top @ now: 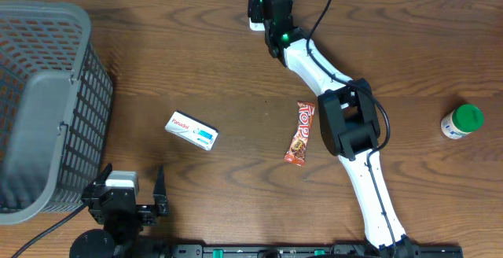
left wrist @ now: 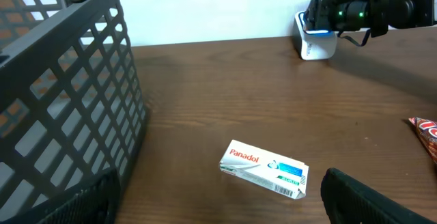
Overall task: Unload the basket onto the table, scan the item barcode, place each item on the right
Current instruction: 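Carry the orange box to the right edge and release it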
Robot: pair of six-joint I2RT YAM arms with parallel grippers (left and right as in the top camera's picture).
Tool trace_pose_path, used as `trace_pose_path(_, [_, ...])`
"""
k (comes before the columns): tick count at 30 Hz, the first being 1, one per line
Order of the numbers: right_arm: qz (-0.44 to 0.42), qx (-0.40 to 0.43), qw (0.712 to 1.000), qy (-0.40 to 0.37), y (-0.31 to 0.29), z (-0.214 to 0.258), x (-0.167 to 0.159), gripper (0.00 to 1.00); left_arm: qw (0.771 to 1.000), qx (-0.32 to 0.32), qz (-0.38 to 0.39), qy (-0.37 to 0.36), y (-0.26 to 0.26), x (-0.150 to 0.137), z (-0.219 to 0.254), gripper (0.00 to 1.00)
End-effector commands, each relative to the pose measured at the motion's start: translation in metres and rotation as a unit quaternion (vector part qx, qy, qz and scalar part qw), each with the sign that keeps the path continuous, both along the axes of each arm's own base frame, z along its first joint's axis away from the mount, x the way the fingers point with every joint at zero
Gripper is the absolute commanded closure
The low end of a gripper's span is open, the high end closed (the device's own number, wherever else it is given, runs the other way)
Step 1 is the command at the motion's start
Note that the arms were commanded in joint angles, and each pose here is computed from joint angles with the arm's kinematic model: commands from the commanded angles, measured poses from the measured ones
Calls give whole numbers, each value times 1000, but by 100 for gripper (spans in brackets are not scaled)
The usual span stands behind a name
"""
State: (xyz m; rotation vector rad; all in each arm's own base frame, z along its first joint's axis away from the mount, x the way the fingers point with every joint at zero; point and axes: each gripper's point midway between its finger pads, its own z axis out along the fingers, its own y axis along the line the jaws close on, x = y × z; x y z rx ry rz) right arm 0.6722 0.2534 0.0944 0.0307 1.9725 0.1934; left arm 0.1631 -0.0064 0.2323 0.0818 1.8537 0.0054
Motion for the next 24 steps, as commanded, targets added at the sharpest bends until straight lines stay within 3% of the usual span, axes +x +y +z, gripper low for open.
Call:
trace_pose_path(1, [-19,-24,999,-27,-13,46,0,30,1000,-2,1,-3,0,0,0,7])
trace_pose_path(8, [-23,-72,997,8,-37,107,-28,30,1000,-2,1,-3,0,0,0,7])
trace_pose_path(13, [-39,-119,986,110,-92,126,-74,31,1000,-2,1,-3,0,0,0,7])
trace_pose_path(18, [-86,-140,957,240,-162,105,-122,36,1000,-2,1,-2,0,0,0,7])
trace_pose_path(24, [-164,-143,898,383,-259,56,-169,32,1000,-2,1,-3,0,0,0,7])
